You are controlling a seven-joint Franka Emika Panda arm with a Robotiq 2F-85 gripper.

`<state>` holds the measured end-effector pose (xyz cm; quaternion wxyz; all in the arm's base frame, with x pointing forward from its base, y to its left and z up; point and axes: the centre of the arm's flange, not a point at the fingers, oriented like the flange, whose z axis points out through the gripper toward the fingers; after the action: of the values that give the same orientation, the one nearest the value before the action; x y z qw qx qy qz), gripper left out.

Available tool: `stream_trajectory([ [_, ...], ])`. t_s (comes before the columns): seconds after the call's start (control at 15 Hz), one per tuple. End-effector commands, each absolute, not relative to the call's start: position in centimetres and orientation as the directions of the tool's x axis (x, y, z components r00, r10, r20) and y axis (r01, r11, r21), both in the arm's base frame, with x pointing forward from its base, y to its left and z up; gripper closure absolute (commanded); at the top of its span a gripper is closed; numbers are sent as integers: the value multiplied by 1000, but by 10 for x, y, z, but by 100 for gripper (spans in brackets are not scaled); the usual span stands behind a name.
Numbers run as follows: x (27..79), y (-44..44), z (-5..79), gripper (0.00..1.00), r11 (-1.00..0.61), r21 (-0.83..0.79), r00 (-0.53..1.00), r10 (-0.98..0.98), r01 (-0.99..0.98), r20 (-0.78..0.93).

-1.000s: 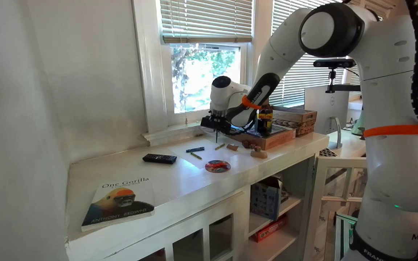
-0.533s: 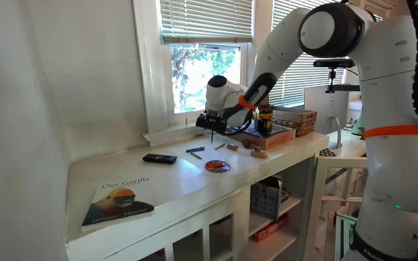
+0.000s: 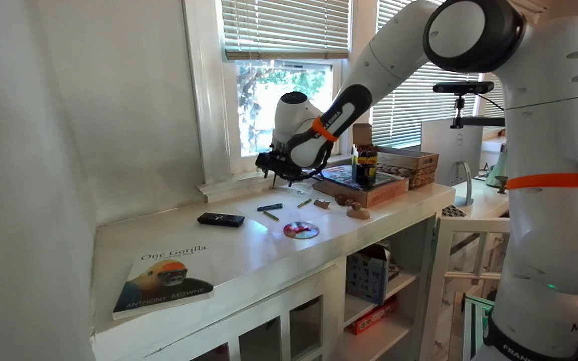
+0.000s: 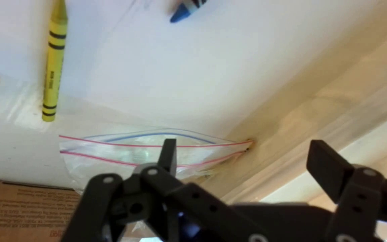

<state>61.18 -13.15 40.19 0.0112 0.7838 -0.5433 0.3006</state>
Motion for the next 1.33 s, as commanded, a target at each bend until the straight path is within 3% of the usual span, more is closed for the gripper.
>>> stream_trajectory([
  [0.0,604,-130,428,0,-410,-322,217,-841,-853,495],
  [0.73,620,-189,466,0,-667,-140,376,-566,-731,734],
  [1.27,617,-184,468,0,-638,-178,361,-619,-749,698],
])
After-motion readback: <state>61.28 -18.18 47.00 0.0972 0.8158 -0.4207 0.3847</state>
